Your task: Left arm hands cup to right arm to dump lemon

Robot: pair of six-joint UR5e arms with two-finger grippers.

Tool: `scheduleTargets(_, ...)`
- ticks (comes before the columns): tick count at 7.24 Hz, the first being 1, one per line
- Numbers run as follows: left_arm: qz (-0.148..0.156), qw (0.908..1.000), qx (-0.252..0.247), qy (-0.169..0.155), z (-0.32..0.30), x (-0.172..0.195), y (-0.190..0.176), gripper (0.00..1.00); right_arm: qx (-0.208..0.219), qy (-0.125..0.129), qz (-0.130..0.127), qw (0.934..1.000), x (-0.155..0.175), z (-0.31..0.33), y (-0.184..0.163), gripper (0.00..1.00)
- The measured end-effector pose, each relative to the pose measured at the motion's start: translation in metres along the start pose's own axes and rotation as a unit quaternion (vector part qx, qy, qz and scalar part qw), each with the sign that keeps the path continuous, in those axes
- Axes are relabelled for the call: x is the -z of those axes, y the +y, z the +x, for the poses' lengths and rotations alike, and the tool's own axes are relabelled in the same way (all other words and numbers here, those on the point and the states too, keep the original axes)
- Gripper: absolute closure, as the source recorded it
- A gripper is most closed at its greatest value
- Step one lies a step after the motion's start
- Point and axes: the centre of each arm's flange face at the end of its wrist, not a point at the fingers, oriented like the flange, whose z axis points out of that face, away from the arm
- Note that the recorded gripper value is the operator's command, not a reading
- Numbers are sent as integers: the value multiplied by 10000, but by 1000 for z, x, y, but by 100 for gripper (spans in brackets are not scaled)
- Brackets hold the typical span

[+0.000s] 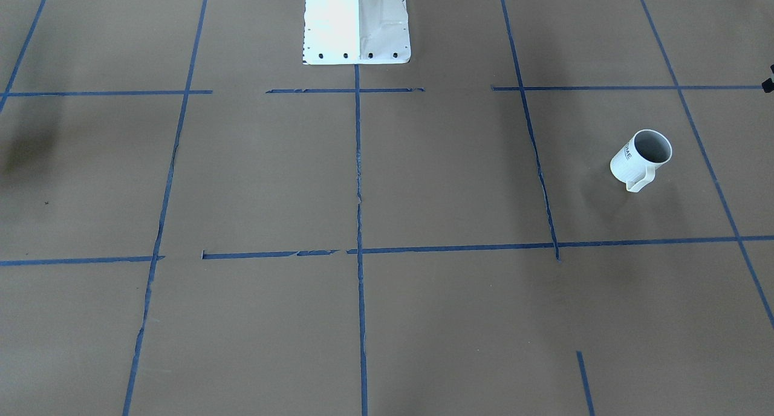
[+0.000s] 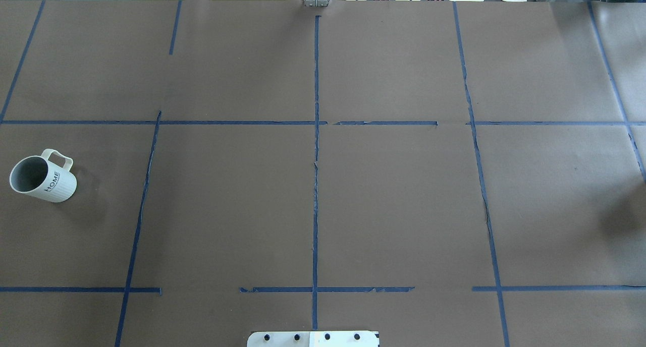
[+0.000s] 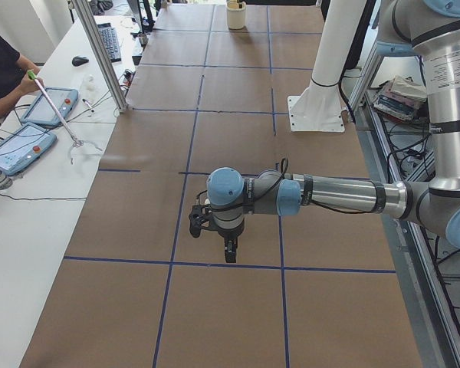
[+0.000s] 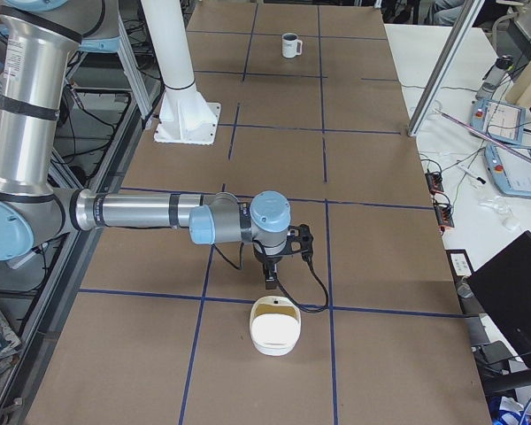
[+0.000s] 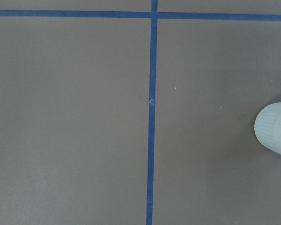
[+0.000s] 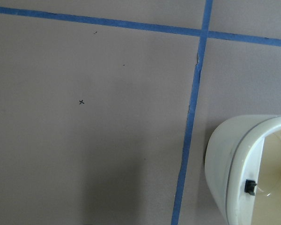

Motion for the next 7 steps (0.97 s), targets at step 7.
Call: scheduleTargets(7, 68, 9997, -222, 22, 17, 5, -2, 0, -43, 23, -46, 10000, -5, 6, 1, 0)
